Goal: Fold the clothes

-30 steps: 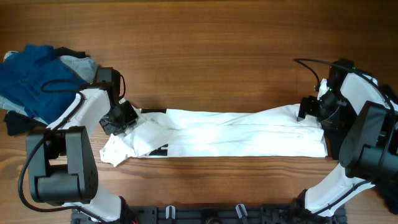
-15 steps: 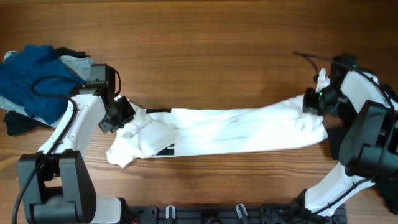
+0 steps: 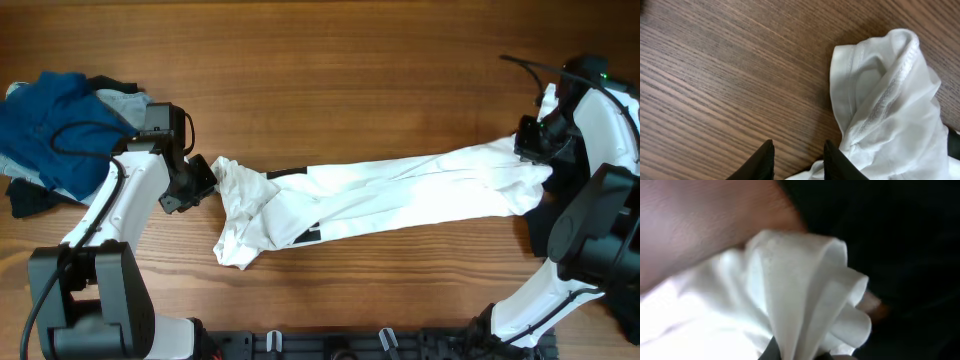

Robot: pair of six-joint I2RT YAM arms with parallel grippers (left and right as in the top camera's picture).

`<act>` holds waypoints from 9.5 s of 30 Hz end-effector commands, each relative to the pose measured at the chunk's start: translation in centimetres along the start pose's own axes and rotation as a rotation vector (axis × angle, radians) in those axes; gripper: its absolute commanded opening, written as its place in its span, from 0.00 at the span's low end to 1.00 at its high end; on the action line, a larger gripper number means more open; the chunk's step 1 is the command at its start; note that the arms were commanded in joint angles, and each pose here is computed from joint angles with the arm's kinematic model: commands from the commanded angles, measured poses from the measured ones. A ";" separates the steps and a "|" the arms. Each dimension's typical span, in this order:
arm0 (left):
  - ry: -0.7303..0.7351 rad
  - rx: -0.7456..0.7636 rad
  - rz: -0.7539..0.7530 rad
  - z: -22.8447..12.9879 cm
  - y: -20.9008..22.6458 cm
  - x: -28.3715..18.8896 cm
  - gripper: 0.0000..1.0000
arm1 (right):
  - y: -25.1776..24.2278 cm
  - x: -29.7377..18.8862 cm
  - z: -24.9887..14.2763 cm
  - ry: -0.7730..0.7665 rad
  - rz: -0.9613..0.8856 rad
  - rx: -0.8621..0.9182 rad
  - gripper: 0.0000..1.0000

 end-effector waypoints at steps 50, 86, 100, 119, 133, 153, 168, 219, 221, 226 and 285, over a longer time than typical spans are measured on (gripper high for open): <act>0.003 -0.023 -0.043 0.0 -0.1 -0.6 0.36 | 20.3 3.7 -16.9 0.419 0.528 -0.648 0.25; 0.005 -0.023 -0.043 0.0 -0.1 -0.6 0.48 | 24.1 -0.2 -15.2 -0.027 0.254 -0.479 0.15; 0.133 0.027 -0.250 -3.3 -0.6 3.2 0.55 | 23.0 0.8 -16.8 0.037 0.136 -0.423 0.51; 0.111 0.050 -0.288 -3.2 -0.8 3.5 0.57 | 25.9 0.6 -15.8 -0.177 0.211 -0.407 0.04; 0.101 0.052 -0.291 -3.1 -0.9 3.5 0.58 | 23.7 3.0 -18.1 -0.056 0.091 -0.412 0.37; 0.100 0.052 -0.291 -3.1 -0.9 3.5 0.59 | 25.7 1.3 -18.1 -0.015 0.255 -0.492 0.04; 0.101 0.052 -0.291 -3.1 -0.9 3.5 0.59 | 18.8 4.4 -18.2 0.109 0.004 -0.258 0.11; 0.115 0.117 -0.459 -3.1 -2.0 3.0 0.70 | 22.5 2.6 -18.3 0.053 0.226 -0.443 0.04; 0.115 0.117 -0.459 -3.1 -2.0 3.0 0.70 | 23.1 1.2 -18.0 0.024 0.272 -0.494 0.04; 0.115 0.117 -0.459 -3.1 -2.0 3.0 0.71 | 24.5 -1.4 -17.2 -0.045 0.355 -0.528 0.04; -0.085 0.355 -0.487 -2.9 -19.4 -7.2 0.04 | 13.8 -3.5 -10.5 -0.149 0.056 -0.174 0.35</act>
Point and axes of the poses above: each gripper's point midway between its finger pads, its own x axis out along the fingers, its own y axis along the line the jaws close on, z = x × y, the point moved 10 cm from there along -x, back along the fingers, and after that the axes turned 10 degrees about x, right-handed, at the moved point
